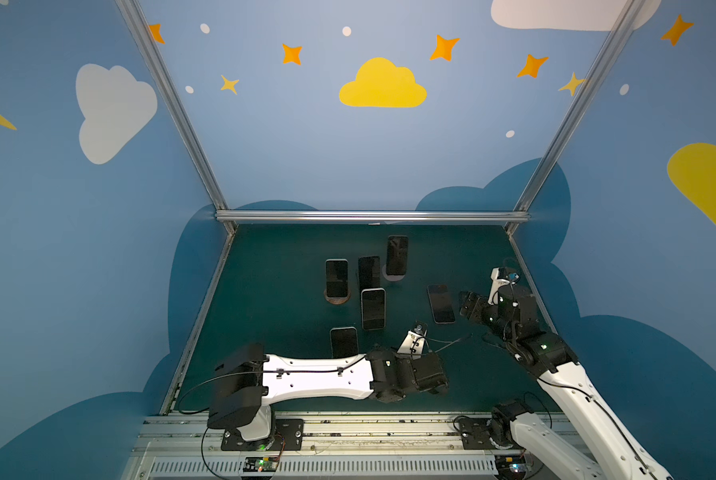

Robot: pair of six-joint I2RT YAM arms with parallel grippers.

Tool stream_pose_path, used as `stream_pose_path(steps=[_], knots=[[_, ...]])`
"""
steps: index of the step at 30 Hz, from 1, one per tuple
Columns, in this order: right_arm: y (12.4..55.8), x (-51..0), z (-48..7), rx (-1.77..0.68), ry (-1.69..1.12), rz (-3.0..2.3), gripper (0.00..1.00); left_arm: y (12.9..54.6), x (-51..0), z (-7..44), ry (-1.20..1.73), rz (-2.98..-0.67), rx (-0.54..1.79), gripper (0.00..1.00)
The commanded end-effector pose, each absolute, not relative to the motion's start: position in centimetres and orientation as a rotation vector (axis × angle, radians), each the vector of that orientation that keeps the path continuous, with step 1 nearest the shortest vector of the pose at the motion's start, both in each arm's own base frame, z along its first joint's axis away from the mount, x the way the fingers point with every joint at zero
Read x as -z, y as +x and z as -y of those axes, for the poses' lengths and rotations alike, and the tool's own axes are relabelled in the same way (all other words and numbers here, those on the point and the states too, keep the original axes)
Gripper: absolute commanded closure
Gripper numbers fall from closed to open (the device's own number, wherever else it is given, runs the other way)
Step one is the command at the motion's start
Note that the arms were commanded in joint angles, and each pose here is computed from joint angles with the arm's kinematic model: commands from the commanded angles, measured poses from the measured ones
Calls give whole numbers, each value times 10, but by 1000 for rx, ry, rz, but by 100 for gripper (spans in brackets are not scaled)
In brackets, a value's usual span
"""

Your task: Remove the phone from the phone stand

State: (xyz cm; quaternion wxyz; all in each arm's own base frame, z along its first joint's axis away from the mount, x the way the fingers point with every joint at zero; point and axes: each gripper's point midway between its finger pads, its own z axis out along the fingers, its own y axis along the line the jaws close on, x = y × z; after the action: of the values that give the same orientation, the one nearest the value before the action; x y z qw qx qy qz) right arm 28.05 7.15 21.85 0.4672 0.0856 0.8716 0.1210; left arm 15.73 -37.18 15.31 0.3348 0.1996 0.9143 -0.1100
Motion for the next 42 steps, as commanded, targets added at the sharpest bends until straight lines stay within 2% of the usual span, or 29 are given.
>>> stream_pose_path(steps=[1,7,17,22,32,37,42], knots=[[282,-225,-72,-313,214,-2116,15,170,-196,356,507,-2314,282,53],[283,-231,-74,-329,214,-2103,16,187,-258,316,435,-2209,237,53],[286,-238,-79,-361,205,-2095,17,244,-331,179,87,-2126,126,53],[289,-239,-81,-369,201,-2096,17,271,-343,114,-130,-2094,79,53],[299,-233,-90,-405,198,-2101,17,355,-316,18,-565,-2085,115,52],[304,-227,-92,-415,205,-2103,17,412,-274,-20,-732,-2082,101,52],[311,-218,-103,-475,212,-2119,17,458,-219,-38,-771,-2137,89,51]])
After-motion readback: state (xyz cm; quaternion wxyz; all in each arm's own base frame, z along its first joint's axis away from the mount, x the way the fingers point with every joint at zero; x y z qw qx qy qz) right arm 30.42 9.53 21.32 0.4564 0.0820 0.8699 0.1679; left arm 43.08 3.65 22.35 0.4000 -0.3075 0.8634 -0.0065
